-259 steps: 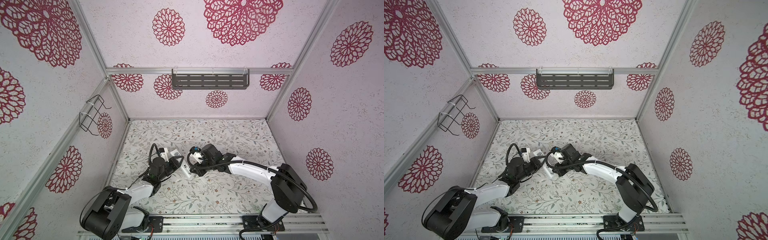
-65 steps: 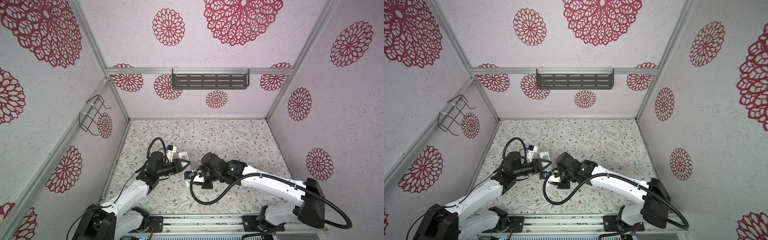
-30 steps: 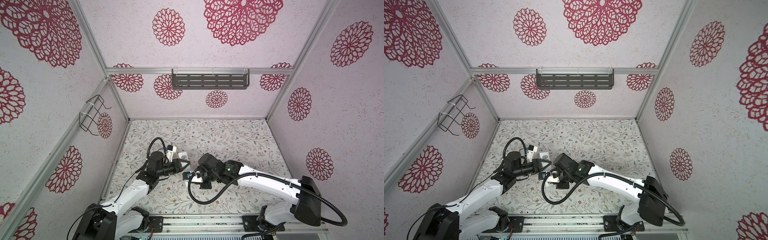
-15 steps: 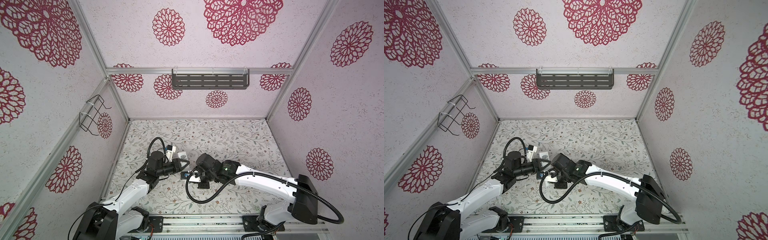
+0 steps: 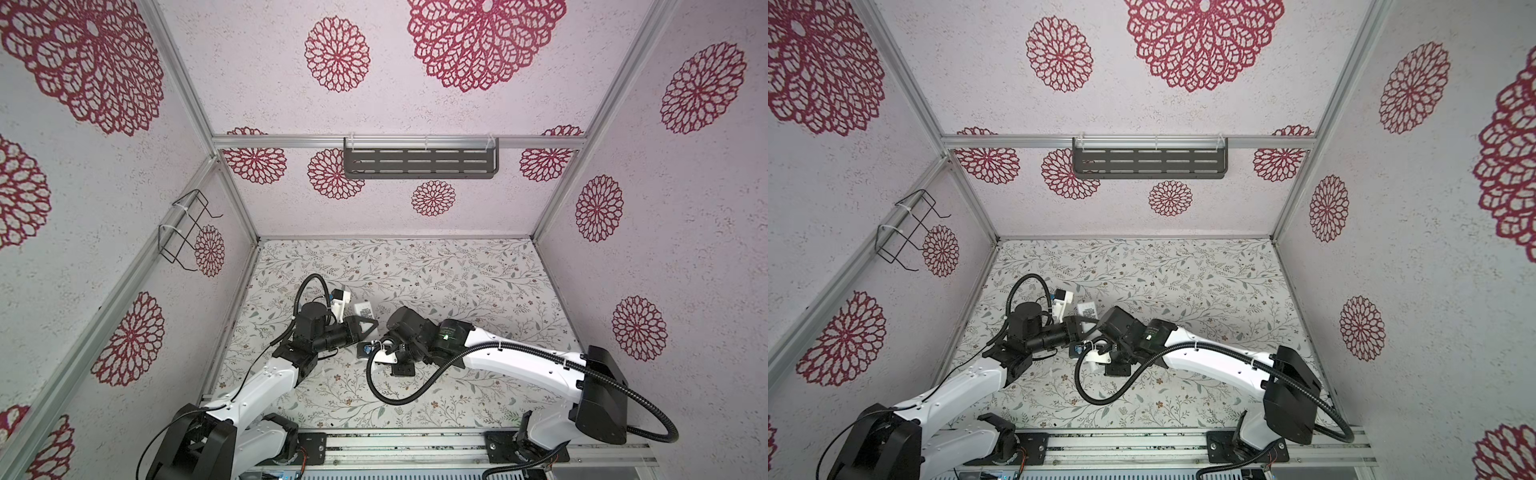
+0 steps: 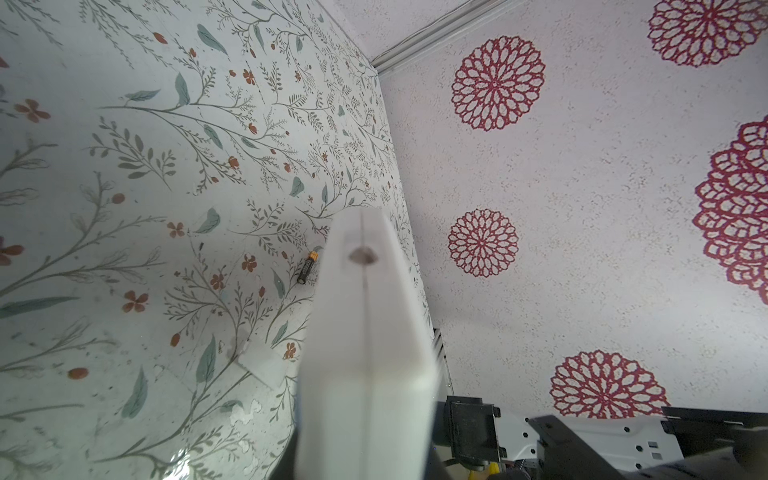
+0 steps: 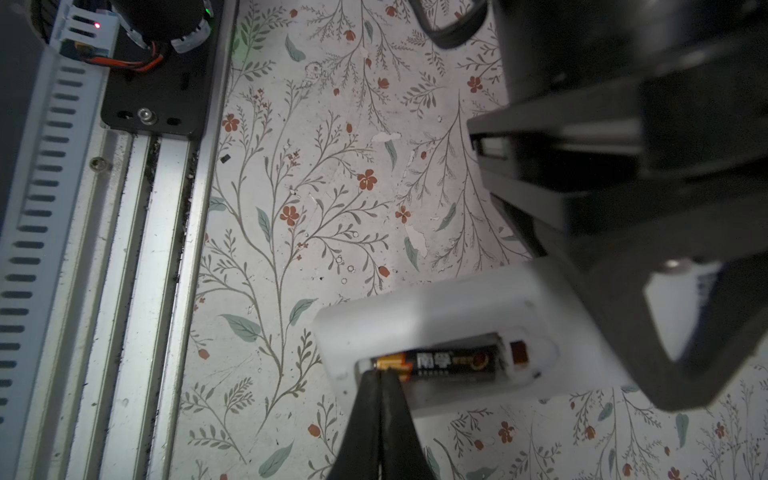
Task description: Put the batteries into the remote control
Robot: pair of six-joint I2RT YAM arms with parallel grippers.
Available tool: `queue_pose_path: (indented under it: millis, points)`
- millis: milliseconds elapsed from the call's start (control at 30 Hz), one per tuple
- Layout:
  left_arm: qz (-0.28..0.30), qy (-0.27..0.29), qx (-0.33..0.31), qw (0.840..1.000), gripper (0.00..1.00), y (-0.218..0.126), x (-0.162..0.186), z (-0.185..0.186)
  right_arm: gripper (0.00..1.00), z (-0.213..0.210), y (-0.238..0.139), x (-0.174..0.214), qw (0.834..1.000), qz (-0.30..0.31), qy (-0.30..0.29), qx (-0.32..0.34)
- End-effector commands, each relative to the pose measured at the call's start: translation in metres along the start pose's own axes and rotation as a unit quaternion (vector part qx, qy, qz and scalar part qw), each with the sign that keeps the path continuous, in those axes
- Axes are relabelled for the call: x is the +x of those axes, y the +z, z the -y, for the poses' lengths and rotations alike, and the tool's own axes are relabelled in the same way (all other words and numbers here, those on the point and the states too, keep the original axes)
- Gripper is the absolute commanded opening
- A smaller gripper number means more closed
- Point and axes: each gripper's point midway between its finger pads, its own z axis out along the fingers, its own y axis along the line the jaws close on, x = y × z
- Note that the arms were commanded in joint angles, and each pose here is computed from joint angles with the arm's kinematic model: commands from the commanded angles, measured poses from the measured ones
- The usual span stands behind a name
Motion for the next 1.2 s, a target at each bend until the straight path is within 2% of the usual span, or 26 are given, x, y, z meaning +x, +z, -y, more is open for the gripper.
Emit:
queue_pose_path:
  millis: [0, 667, 900, 967, 1067, 1167]
  points:
    - [-0.010, 0.015, 0.049, 0.999, 0.00, -0.002, -0.001, 0.027, 0.06, 0.018, 0.000, 0.002, 0.999, -0.014, 0.000, 0.040]
    - [-0.011, 0.015, 0.049, 0.999, 0.00, -0.003, 0.001, 0.026, 0.01, 0.038, -0.007, 0.004, 0.995, -0.018, 0.020, 0.100]
    - [-0.011, 0.014, 0.046, 0.999, 0.00, -0.003, 0.002, 0.023, 0.01, 0.033, -0.016, -0.004, 0.996, 0.004, 0.028, 0.088]
    - [-0.008, 0.013, 0.042, 0.999, 0.00, -0.004, 0.001, 0.022, 0.03, 0.035, -0.021, -0.007, 0.994, 0.011, 0.042, 0.096]
    - [0.002, 0.014, 0.034, 0.999, 0.00, -0.005, -0.001, 0.020, 0.14, 0.042, -0.026, -0.009, 0.990, 0.015, 0.084, 0.115]
    - [0.014, 0.012, 0.026, 0.999, 0.00, -0.006, -0.003, 0.016, 0.20, 0.044, -0.029, -0.005, 0.984, 0.004, 0.132, 0.117]
